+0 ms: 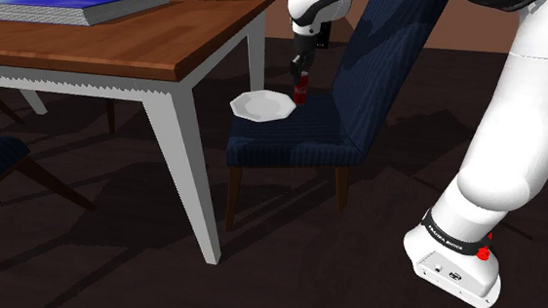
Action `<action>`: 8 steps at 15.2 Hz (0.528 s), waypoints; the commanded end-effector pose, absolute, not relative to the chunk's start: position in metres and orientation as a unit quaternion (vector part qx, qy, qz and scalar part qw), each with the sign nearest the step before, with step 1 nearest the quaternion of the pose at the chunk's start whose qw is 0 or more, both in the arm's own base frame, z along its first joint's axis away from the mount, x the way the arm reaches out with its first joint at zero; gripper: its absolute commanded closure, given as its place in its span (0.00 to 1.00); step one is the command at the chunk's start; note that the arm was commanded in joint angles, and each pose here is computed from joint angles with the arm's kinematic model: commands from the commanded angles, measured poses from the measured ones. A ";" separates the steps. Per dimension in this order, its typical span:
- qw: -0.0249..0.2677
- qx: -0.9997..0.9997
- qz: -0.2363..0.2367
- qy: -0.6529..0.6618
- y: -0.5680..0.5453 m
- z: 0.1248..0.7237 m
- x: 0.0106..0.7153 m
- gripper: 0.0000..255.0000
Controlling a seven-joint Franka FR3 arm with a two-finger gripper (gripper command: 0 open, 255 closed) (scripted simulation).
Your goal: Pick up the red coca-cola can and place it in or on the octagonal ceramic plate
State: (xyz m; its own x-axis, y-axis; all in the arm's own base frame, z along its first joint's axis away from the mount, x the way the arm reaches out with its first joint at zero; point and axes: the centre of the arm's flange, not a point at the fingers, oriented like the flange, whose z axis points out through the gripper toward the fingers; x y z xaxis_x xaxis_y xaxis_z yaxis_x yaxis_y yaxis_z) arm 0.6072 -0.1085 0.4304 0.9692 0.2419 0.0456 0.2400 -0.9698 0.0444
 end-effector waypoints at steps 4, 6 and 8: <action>0.020 0.992 0.025 0.121 -0.110 0.451 0.607 1.00; 0.020 0.992 0.025 0.121 -0.110 0.461 0.607 1.00; 0.020 0.992 0.025 0.121 -0.110 0.472 0.607 1.00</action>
State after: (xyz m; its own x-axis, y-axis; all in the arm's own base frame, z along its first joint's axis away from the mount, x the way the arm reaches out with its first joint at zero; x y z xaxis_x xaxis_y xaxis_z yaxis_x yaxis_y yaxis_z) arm 0.6074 -0.1088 0.4659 0.9697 0.2403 0.0438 0.2384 -0.9701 0.0450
